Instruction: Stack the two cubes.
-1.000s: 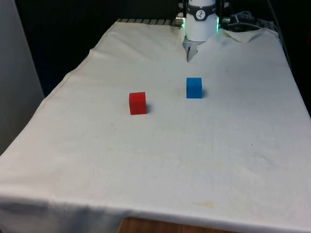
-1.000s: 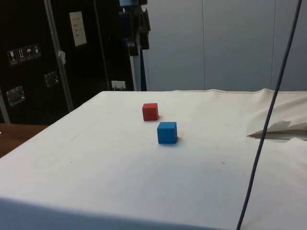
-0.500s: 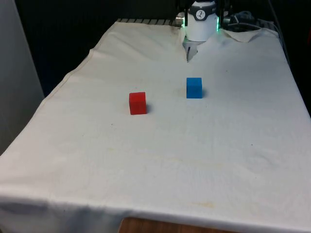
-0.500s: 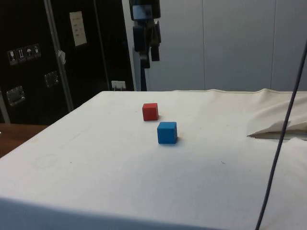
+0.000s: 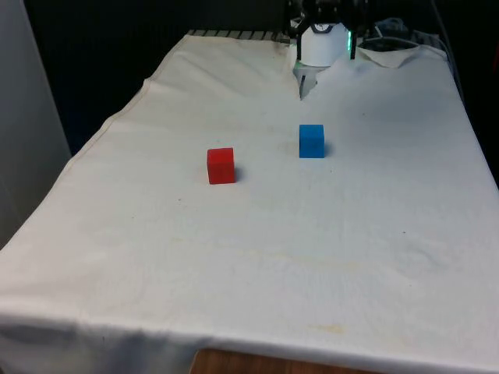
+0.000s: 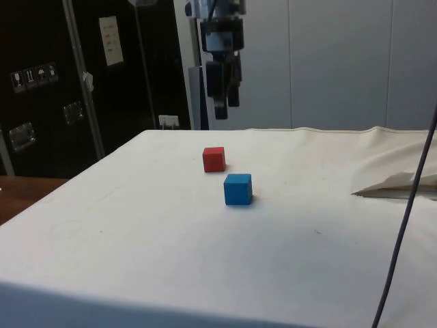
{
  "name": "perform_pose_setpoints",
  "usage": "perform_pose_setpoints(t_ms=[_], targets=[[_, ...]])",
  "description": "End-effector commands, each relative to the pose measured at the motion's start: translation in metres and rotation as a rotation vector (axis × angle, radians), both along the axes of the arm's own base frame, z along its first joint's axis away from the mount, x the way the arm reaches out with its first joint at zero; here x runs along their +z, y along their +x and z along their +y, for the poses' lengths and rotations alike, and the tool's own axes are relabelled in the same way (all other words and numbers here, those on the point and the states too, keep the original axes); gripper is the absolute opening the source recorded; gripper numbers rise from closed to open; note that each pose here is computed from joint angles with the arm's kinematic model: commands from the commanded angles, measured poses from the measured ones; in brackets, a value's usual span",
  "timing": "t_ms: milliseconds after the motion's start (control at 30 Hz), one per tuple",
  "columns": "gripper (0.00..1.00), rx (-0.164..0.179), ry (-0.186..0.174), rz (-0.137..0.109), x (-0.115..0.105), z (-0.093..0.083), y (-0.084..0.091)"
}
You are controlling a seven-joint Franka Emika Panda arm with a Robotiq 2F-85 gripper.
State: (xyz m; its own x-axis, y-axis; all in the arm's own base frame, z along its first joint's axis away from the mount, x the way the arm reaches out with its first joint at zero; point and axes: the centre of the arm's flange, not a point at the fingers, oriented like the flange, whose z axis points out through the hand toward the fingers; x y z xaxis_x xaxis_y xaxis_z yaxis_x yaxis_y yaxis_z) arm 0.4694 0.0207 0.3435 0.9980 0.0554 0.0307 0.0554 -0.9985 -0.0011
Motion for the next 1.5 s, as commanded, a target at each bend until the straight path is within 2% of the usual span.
perform_pose_setpoints(t_ms=[0, 33, 67, 100, 233, 367, 400, 467, 600, 633, 700, 933, 967, 1000, 1067, 1233, 1267, 1300, 1467], targets=[[1.00, 0.001, -0.003, -0.014, -0.003, 0.000, -0.002], [1.00, 0.001, -0.003, -0.018, -0.005, -0.001, -0.003], [1.00, 0.001, 0.000, -0.007, -0.005, 0.000, -0.003], [1.00, 0.002, -0.002, -0.021, -0.008, -0.001, -0.004], [1.00, 0.006, 0.000, -0.040, -0.021, -0.001, -0.010], [1.00, 0.007, 0.000, -0.050, -0.033, -0.003, -0.013], [1.00, 0.006, 0.001, -0.041, -0.032, -0.002, -0.014], [1.00, 0.007, 0.000, -0.053, -0.038, -0.004, -0.014], [1.00, 0.009, -0.001, -0.060, -0.053, -0.009, -0.015], [1.00, 0.008, -0.001, -0.050, -0.050, -0.007, -0.015], [1.00, 0.011, -0.001, -0.066, -0.061, -0.011, -0.015], [1.00, 0.015, -0.005, -0.072, -0.084, -0.016, -0.015], [1.00, 0.012, -0.008, -0.062, -0.079, -0.015, -0.014], [1.00, 0.015, -0.005, -0.072, -0.084, -0.016, -0.015], [1.00, 0.017, -0.006, -0.075, -0.091, -0.017, -0.015], [1.00, 0.018, -0.011, -0.075, -0.107, -0.019, -0.015], [1.00, 0.016, -0.016, -0.067, -0.106, -0.020, -0.015], [1.00, 0.019, -0.012, -0.076, -0.109, -0.020, -0.015], [1.00, 0.021, -0.017, -0.078, -0.124, -0.022, -0.015]])
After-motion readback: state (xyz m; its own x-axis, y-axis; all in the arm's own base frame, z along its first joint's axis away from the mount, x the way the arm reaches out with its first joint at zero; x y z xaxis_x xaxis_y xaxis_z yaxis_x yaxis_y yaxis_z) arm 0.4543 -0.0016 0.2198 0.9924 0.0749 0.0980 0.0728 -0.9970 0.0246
